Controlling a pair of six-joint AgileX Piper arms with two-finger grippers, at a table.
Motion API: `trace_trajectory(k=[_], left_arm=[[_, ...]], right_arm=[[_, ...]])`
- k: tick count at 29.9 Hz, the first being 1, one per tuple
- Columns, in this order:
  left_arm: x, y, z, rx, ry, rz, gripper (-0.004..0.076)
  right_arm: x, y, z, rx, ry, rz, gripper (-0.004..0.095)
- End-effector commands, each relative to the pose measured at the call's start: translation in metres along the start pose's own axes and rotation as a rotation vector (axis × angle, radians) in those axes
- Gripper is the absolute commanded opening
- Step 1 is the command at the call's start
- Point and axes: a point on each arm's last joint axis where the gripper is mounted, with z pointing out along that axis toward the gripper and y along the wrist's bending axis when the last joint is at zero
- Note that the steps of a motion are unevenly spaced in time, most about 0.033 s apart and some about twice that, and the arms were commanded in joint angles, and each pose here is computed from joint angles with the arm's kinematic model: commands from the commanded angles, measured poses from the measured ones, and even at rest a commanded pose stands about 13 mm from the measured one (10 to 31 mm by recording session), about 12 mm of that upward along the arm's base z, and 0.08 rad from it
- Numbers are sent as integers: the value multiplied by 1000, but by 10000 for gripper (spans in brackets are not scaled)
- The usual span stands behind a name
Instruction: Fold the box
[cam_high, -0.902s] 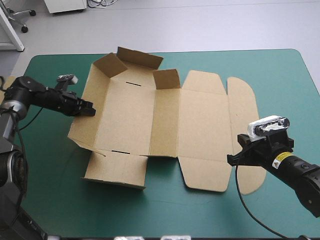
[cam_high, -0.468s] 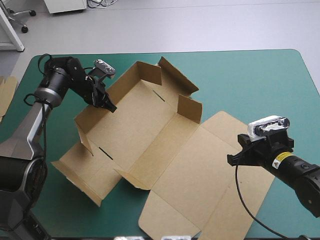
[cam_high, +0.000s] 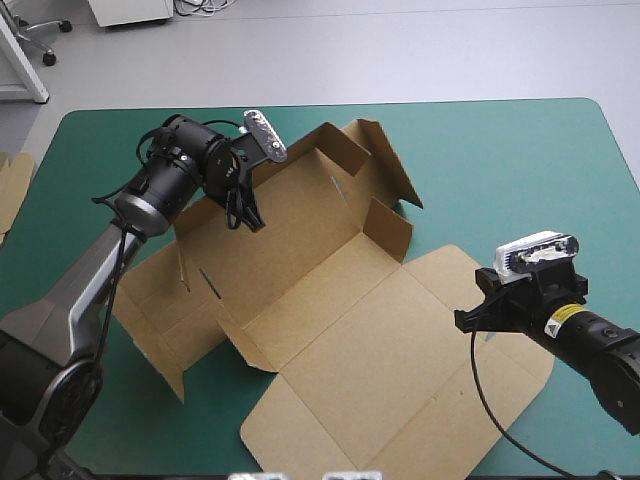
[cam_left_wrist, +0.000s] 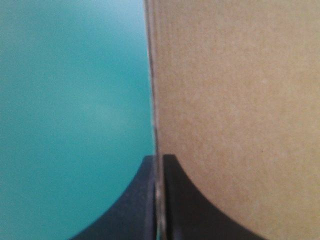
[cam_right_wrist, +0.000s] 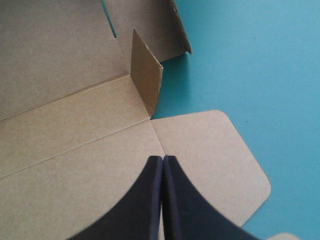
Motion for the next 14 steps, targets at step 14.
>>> trace_trajectory(k=[14], left_arm=[[7,-67,-66,-425,-220,256,-15]], right_arm=[[-16,1,-6,-1,-95,-28,-19]])
